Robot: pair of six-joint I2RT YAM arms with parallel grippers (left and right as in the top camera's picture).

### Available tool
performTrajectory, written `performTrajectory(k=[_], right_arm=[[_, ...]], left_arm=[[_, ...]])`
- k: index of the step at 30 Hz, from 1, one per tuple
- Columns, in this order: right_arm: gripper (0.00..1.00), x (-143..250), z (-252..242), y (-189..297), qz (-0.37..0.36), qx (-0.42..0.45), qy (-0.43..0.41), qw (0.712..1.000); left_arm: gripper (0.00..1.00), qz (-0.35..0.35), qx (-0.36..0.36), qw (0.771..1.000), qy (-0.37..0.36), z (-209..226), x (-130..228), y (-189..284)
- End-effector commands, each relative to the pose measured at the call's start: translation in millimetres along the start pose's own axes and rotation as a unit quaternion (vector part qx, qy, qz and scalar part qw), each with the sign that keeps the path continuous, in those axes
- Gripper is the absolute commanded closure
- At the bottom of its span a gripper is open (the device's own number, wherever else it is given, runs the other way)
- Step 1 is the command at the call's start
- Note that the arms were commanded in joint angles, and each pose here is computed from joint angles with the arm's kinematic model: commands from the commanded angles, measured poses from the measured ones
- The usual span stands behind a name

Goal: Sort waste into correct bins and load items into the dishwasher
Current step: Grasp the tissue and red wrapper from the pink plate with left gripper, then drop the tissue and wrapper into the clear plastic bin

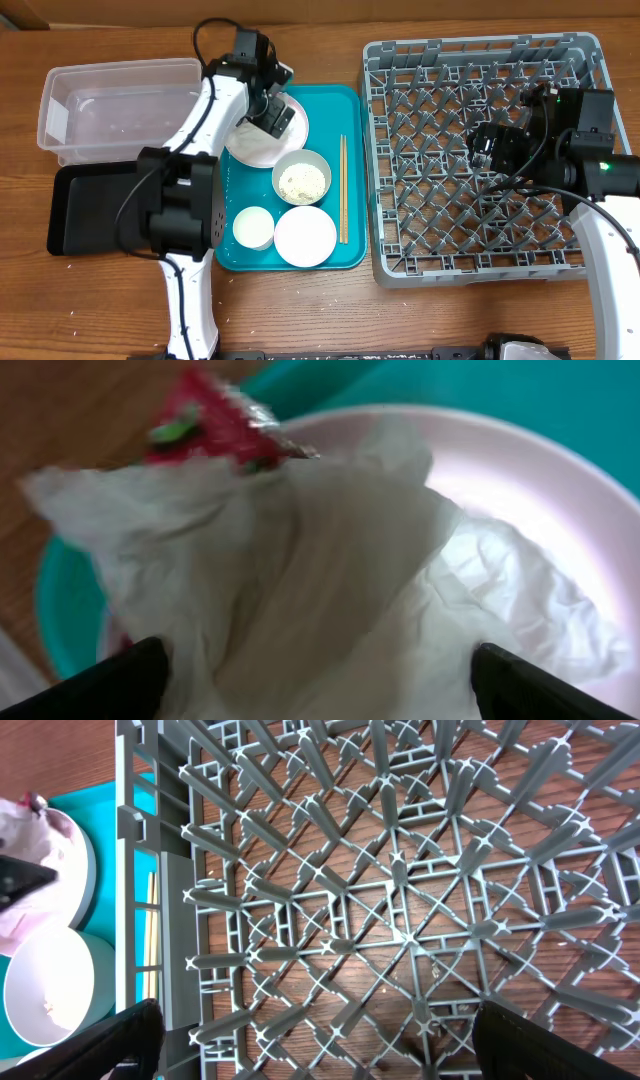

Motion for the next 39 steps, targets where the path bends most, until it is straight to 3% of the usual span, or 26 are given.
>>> performTrajectory(k=[1, 6, 8, 10, 12, 21, 28, 31, 34, 39], right_arm=[[0.00, -7, 3, 5, -0.010, -0.006, 0.000, 1.000], [0.00, -8, 4, 5, -0.014, -0.007, 0.001, 1.000], [0.00, -9, 4, 5, -0.016, -0.008, 0.002, 1.000], [0.00, -9, 4, 5, -0.016, -0.008, 0.002, 1.000], [0.00, -9, 4, 5, -0.016, -0.008, 0.002, 1.000], [0.00, -9, 4, 5, -0.015, -0.008, 0.002, 1.000], [0.00, -9, 4, 5, -0.016, -0.008, 0.002, 1.000], [0.00, -10, 4, 5, -0.016, -0.008, 0.002, 1.000], [0.00, -11, 5, 5, -0.019, -0.009, 0.003, 1.000], [0.00, -11, 5, 5, -0.020, -0.009, 0.003, 1.000]], left_arm=[[0.03, 0.012, 0.024, 1.000, -0.006, -9, 4, -13], [0.11, 0.023, 0.035, 0.999, 0.000, -14, 10, -15], [0.37, 0.025, 0.036, 0.999, 0.000, -15, 10, -16], [0.72, 0.025, 0.036, 0.999, 0.003, -14, 10, -16], [0.93, 0.026, 0.036, 0.999, 0.023, -14, 10, -16], [0.96, 0.023, 0.029, 0.989, 0.143, -4, -5, 16], [0.96, -0.029, 0.003, 0.966, 0.259, 41, -34, 131], [0.96, -0.047, -0.031, 0.937, 0.346, 74, -22, 167], [0.96, -0.038, -0.076, 0.880, 0.466, 114, 14, 178], [0.96, -0.007, -0.104, 0.738, 0.666, 161, 81, 169]])
Point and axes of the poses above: each gripper's point midway between its finger pads, its own y axis back along the fingers, its own z axis along the line the jaws close on, x = y × z, the point moved 1 cm from there along y, back along the fingers, and after that the axes turned 8 degrees about -y, right-handed, at the moved point
